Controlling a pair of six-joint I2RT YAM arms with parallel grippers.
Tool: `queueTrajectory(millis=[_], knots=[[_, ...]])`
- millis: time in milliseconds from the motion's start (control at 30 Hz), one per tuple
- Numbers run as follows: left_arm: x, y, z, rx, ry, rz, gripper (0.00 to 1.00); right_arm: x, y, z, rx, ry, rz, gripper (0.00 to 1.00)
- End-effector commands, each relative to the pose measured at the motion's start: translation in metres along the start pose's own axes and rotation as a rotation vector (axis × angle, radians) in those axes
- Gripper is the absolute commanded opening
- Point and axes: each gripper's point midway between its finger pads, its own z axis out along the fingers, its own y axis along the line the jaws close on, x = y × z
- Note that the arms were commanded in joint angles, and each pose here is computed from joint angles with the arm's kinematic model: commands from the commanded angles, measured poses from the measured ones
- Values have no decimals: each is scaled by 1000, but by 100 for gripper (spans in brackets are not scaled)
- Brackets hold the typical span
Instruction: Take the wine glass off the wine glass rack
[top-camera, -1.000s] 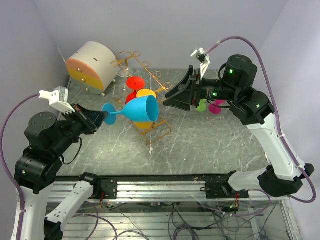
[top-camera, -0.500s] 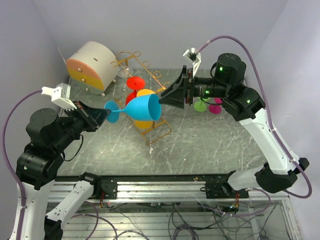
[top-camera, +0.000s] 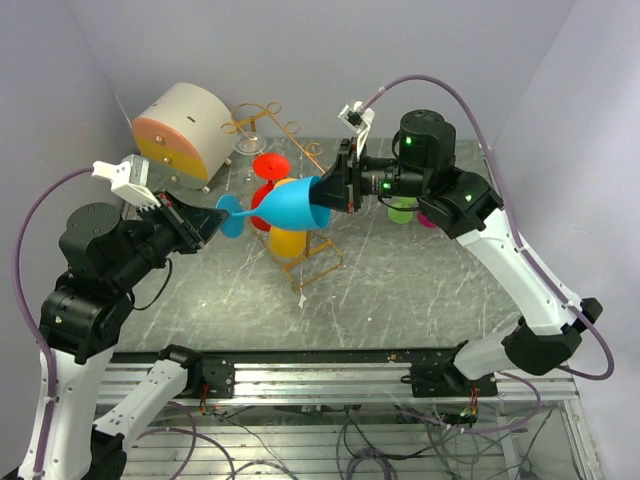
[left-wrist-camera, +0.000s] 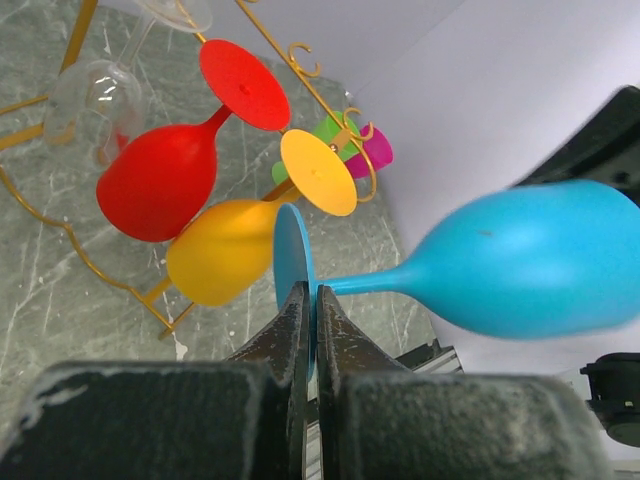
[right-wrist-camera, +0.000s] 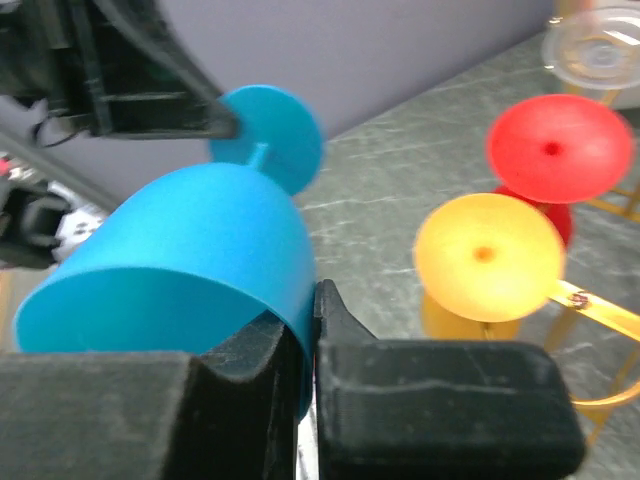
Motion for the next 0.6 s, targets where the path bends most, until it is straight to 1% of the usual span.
queueTrajectory(millis=[0,67,200,267,400,500,567], knots=[[-18,-20,-6,66,-54,15,7,-16,-9,-6,106,-52,-24,0],[-17,-17,-6,51,-54,14,9,-24,-14,-14,171,-85,-33,0],[-14,-5,-5,-1,-53,9,27,-51,-28,-46,360,-186,-72,0],[-13,1,-4,-30,-56,8,33,-66,-32,-65,449,-250,-90,0],[-14,11,-7,-74,-81,18,37,-99,-35,-115,634,-411,-142,0],[-13,20,-7,-105,-90,32,37,-119,-48,-161,845,-536,-161,0],[-10,27,-5,-126,-90,42,37,-124,-66,-185,1018,-576,-165,0]])
